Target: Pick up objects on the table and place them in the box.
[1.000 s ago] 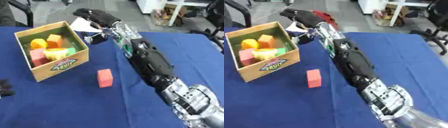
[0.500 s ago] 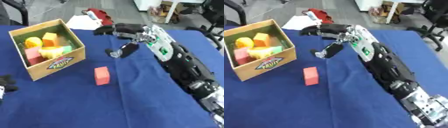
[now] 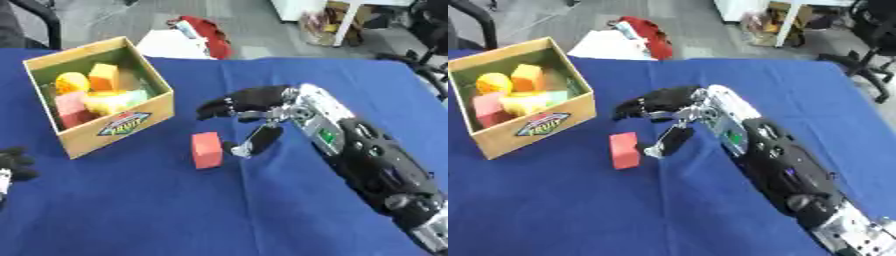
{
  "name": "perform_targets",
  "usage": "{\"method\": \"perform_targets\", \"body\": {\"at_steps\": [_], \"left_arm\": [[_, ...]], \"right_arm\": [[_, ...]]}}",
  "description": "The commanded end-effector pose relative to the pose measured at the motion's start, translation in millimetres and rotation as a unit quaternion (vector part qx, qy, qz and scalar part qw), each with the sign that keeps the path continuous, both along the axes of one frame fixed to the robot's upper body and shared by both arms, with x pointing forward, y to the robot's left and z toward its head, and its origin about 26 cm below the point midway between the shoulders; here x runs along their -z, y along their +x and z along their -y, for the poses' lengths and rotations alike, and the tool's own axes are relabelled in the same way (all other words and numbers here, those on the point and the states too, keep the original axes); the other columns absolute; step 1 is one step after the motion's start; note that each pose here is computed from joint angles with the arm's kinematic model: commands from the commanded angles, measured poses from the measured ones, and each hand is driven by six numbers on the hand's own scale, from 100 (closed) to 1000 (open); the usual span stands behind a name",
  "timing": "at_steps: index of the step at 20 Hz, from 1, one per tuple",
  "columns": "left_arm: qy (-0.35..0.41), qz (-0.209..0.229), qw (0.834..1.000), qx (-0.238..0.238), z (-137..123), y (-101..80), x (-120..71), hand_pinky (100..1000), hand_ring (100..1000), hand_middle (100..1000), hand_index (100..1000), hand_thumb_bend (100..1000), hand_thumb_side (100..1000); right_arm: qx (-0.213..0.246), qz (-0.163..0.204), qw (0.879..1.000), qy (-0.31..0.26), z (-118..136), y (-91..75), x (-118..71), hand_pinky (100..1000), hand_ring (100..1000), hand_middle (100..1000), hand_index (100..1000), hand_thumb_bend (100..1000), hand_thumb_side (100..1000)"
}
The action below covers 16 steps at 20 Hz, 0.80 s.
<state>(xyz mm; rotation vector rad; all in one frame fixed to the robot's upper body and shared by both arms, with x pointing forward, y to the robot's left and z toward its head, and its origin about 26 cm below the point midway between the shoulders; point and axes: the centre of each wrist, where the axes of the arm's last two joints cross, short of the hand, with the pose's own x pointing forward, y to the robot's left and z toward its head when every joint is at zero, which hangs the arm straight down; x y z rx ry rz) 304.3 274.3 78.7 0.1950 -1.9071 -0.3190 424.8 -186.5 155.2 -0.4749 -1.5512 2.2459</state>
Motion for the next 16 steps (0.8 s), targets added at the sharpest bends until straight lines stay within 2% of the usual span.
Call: {"method": "perform_targets", "body": {"at_steps": [1,6,8,9,10,11,12,14,16], "left_arm": [[0.005,0.014,1.000,-0.001,-2,1.0,-8.2,690,572,589,767,100,751],[0.005,0.014,1.000,0.001,-1,1.2,-8.3,691,572,590,767,100,753],[0.005,0.014,1.000,0.001,-1,1.2,-8.5,691,572,590,767,100,753],[0.005,0.014,1.000,0.000,-2,1.2,-8.4,691,572,590,767,100,754],[0.005,0.014,1.000,0.000,-2,1.1,-8.3,691,573,590,768,100,754],[0.005,0.014,1.000,-0.001,-2,1.0,-8.3,691,573,590,768,100,754],[0.005,0.014,1.000,-0.001,-2,1.0,-8.2,691,573,590,768,100,754],[0.004,0.014,1.000,-0.001,-2,1.0,-8.2,691,573,590,767,100,754],[0.004,0.014,1.000,-0.001,-2,0.9,-8.2,691,573,590,767,100,755]], "right_arm": [[-0.018,0.010,0.999,-0.050,-2,6.7,1.8,887,964,1000,1000,100,561],[-0.001,0.010,0.998,-0.068,-5,15.0,19.1,884,966,1000,1000,100,567],[0.008,0.011,0.998,-0.069,-5,17.7,25.1,866,940,972,1000,100,521],[0.010,0.015,0.998,-0.065,-4,18.7,26.5,852,921,917,1000,100,473],[0.011,0.022,0.998,-0.059,-4,19.2,27.2,831,882,799,1000,100,398],[0.012,0.028,0.999,-0.044,-4,19.6,27.4,822,864,746,1000,100,368],[0.013,0.035,0.999,-0.028,-4,20.0,27.4,806,829,638,981,100,269],[0.012,0.053,0.998,0.006,-4,20.5,22.6,779,770,521,927,100,163],[0.010,0.065,0.997,0.043,-5,21.3,15.8,766,737,482,893,100,121]]}}
